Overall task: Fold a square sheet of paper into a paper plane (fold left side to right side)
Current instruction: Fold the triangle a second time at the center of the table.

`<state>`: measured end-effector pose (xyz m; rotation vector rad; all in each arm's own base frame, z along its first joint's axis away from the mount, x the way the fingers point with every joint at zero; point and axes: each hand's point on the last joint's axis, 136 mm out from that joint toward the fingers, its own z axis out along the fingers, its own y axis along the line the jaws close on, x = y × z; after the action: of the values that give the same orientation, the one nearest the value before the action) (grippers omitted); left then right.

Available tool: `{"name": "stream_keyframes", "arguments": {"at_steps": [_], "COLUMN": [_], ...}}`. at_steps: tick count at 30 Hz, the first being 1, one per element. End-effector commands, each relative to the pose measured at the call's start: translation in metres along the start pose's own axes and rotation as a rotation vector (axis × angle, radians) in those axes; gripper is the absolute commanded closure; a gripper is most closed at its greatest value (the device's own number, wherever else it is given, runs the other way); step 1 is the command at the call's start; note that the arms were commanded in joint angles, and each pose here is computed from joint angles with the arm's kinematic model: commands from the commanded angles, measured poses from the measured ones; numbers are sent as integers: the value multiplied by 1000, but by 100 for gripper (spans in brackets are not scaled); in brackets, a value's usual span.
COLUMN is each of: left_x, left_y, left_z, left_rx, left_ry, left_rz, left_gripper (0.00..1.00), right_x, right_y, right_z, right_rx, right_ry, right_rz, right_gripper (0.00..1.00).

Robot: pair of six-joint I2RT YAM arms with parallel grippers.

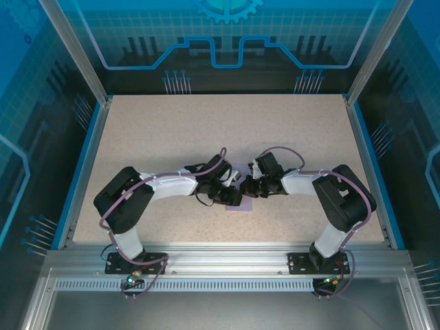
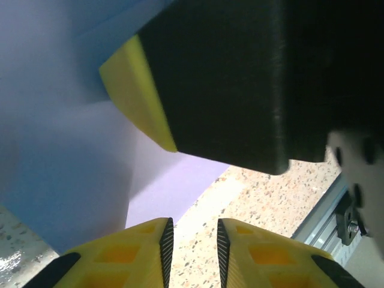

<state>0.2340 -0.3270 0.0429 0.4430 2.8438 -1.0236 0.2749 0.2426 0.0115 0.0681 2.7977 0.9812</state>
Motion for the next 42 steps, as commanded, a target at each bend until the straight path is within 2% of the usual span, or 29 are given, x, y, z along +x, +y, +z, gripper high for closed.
{"name": "stream_keyframes", "arguments": {"at_steps": [1,25,29,37,42], "left_x": [4,28,34,38,39], "left_y": [8,48,54,60,61], "left_z": [4,8,7,8,7], "left_rx": [10,-107,-128,-149,-152], "left_ry": [19,59,69,75,72], "left_rz": [-42,-146,-159,-165,-165], "left_gripper": [71,75,80,93,97], "right_x": [25,24,23,4,10], "right_y": [-27,-29,-26,12,22], "right_z": [7,6,6,-15,-27], "right_rx": [101,120,108,3,-13], "right_ry": [79,86,85,5,-7], "right_rz": [24,22,13,-85,-124], "right_gripper": [99,98,99,100,100]}}
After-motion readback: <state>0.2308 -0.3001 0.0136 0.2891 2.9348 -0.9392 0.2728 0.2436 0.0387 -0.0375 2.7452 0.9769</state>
